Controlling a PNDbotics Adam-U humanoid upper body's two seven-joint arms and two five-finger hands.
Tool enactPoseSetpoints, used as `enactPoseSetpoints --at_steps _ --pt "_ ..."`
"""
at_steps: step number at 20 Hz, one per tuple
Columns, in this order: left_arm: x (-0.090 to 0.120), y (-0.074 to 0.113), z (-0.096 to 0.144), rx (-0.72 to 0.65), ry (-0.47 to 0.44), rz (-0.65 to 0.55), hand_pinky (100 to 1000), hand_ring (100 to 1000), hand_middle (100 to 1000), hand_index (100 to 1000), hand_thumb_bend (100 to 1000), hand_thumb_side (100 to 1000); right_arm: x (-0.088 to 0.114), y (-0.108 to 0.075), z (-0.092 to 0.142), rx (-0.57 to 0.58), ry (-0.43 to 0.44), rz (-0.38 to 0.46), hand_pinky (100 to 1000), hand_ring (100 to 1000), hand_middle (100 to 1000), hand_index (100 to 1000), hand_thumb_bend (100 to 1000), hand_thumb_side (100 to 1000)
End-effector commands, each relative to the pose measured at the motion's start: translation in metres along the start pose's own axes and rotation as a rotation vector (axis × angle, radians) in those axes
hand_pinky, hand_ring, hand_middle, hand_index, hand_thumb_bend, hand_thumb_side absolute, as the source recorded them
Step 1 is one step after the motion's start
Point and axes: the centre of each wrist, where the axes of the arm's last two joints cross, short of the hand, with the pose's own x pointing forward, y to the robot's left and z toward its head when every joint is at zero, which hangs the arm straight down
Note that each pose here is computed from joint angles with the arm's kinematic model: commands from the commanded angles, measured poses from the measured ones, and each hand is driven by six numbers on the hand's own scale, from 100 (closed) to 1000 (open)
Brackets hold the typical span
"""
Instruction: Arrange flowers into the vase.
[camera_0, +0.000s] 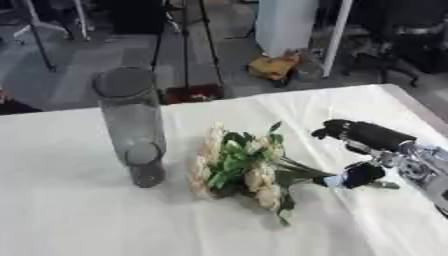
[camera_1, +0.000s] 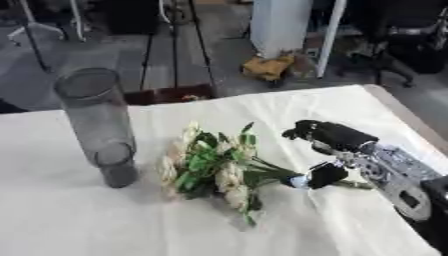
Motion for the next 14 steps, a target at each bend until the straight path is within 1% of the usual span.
enactPoseSetpoints --at_steps 1,4,8,9,12,14 --pt "0.004 0.001 -0.006 -0.001 -0.025 0.004 677 927 940 971 100 1000 -0.008 -0.005 -0.001 -0.022 0.021 0.056 883 1000 793 933 526 634" --pt "0.004 0.001 -0.006 0.000 -0.024 0.005 676 927 940 971 100 1000 -0.012 0.002 -0.004 -0.015 0.030 0.067 883 1000 790 929 525 625" --pt "0.004 0.001 -0.006 0.002 -0.025 0.006 676 927 940 972 100 1000 -0.017 0.009 -0.007 -0.009 0.032 0.048 886 1000 767 917 527 612" --pt "0.004 0.001 -0.006 0.002 -0.025 0.007 676 927 940 972 100 1000 -0.018 0.010 -0.007 -0.009 0.031 0.045 887 1000 749 910 526 591" --pt "0.004 0.001 -0.006 0.003 -0.023 0.005 675 927 941 973 100 1000 -0.016 0.014 -0.006 -0.016 0.005 0.035 890 1000 731 905 513 567" --pt "0.004 0.001 -0.006 0.004 -0.022 0.004 674 928 941 973 100 1000 -0.014 0.016 -0.004 -0.035 -0.026 0.049 882 1000 720 899 500 563"
